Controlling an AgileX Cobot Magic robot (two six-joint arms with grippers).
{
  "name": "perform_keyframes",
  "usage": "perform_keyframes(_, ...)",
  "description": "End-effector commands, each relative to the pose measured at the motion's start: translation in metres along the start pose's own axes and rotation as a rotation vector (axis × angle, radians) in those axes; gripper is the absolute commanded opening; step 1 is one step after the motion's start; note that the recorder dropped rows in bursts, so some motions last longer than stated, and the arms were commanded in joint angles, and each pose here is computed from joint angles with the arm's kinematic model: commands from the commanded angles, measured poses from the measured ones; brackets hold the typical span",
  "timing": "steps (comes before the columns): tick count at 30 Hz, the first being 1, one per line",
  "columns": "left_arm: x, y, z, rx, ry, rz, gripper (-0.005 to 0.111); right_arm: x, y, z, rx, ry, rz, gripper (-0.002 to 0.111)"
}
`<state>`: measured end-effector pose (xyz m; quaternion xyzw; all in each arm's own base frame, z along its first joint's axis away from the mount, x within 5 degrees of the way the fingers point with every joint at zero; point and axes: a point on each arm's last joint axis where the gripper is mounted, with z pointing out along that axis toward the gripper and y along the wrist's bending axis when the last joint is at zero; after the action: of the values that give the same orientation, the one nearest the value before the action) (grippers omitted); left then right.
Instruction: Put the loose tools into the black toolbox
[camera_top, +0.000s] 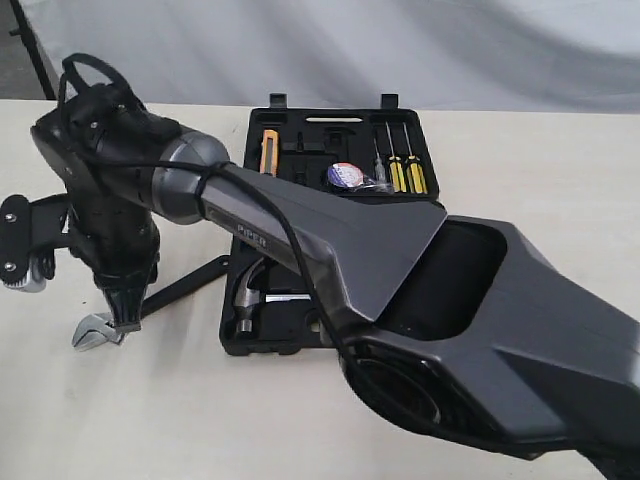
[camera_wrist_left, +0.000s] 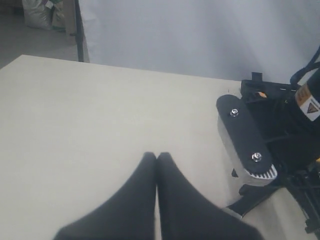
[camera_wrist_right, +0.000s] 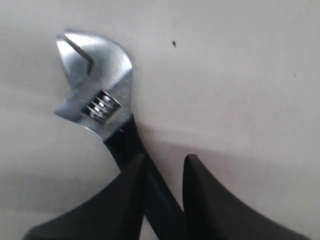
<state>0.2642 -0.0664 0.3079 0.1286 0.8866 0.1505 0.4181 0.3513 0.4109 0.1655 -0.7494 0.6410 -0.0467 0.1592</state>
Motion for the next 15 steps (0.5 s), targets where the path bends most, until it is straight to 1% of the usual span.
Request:
perform_keyframes(1,0.002,0.0,-0.001,0.014,-0.007,-0.022,0.001,-0.002,-0.005,-0.026,0.054,-0.006,0.072,0.023)
perform_keyframes(2,0.002,0.0,-0.001,0.014,-0.007,-0.022,0.001,-0.006,-0.001,-0.03,0.022,-0.04,0.057,0.023)
perform_keyframes(3,0.002,0.0,-0.001,0.014,-0.007,-0.022,0.001,-0.009,0.009,-0.032,-0.037,-0.075,-0.015,0.021)
perform_keyframes(4,0.002,0.0,-0.001,0.014,-0.007,-0.022,0.001,-0.008,0.011,-0.031,-0.045,-0.064,-0.034,0.018)
perform_keyframes(5,0.002,0.0,-0.001,0.014,-0.007,-0.022,0.001,-0.002,0.015,-0.025,-0.073,-0.038,-0.038,0.006)
perform_keyframes(6,0.002,0.0,-0.001,0.014,-0.007,-0.022,0.001,0.008,0.013,-0.02,-0.101,-0.027,-0.014,0.0)
perform_keyframes(10,0.002,0.0,-0.001,0.014,-0.007,-0.022,0.001,0.026,-0.001,-0.017,-0.192,-0.131,0.077,0.0)
perform_keyframes(11,0.002,0.0,-0.001,0.014,-0.007,-0.022,0.001,0.028,-0.003,-0.017,-0.193,-0.132,0.088,0.0)
perform_keyframes(12,0.002,0.0,-0.001,0.014,-0.007,-0.022,0.001,0.029,-0.003,-0.017,-0.197,-0.122,0.169,0.0)
perform_keyframes(13,0.002,0.0,-0.001,0.014,-0.007,-0.022,0.001,0.029,-0.003,-0.017,-0.198,-0.12,0.189,0.0)
perform_keyframes(15,0.002,0.0,-0.001,0.014,-0.007,-0.022,0.001,0.029,-0.003,-0.015,-0.198,-0.121,0.169,0.002)
